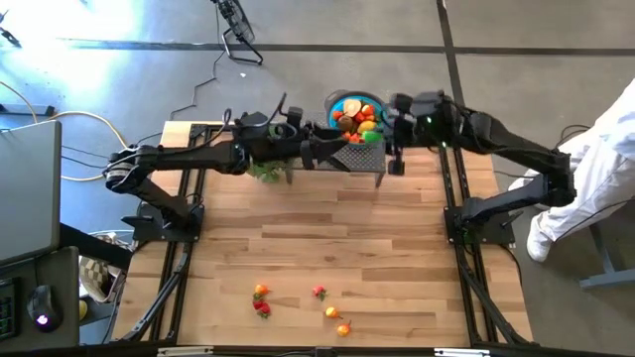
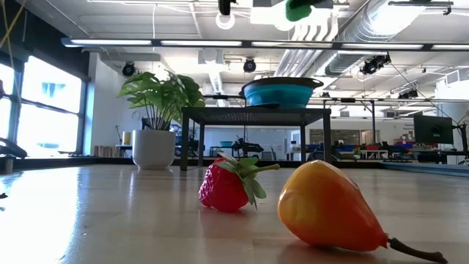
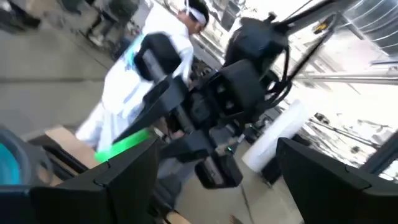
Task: Pick & Place Fruit
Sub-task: Put the green avocado in the blue bowl on the shelf
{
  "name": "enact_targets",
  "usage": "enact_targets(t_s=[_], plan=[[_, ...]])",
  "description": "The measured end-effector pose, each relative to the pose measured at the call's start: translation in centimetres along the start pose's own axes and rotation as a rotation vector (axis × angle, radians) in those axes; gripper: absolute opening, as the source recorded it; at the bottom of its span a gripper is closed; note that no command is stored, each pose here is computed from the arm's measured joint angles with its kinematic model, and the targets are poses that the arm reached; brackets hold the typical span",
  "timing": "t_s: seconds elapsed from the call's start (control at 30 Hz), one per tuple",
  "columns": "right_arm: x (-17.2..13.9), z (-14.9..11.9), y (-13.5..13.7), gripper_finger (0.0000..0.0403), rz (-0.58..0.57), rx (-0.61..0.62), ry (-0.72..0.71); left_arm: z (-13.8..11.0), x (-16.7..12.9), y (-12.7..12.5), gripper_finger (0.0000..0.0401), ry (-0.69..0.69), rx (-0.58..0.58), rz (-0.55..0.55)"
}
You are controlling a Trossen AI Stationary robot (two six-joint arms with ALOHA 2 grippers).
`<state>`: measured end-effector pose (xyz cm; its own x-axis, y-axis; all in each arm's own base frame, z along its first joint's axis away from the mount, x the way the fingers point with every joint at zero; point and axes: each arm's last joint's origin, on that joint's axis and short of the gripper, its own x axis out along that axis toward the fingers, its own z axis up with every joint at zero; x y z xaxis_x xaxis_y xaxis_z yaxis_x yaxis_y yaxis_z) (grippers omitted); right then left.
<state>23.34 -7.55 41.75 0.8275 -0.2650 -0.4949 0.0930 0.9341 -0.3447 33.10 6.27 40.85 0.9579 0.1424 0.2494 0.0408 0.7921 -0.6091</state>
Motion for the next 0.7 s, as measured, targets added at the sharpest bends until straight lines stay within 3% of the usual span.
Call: enact_targets(t_s=[0.37,0.7], plan=[[4.9,-3.9,-5.3,0.0089,0.039,0.149,0.14,2.1,-0.3,2.4,0.0315,-0.047,0.056,0.076],[8.4,-7.0,-7.8,0.0089,0.029,0.231,0.275,2.4,-0.4,2.9,0.0315,-0.058,0.062,0.088]])
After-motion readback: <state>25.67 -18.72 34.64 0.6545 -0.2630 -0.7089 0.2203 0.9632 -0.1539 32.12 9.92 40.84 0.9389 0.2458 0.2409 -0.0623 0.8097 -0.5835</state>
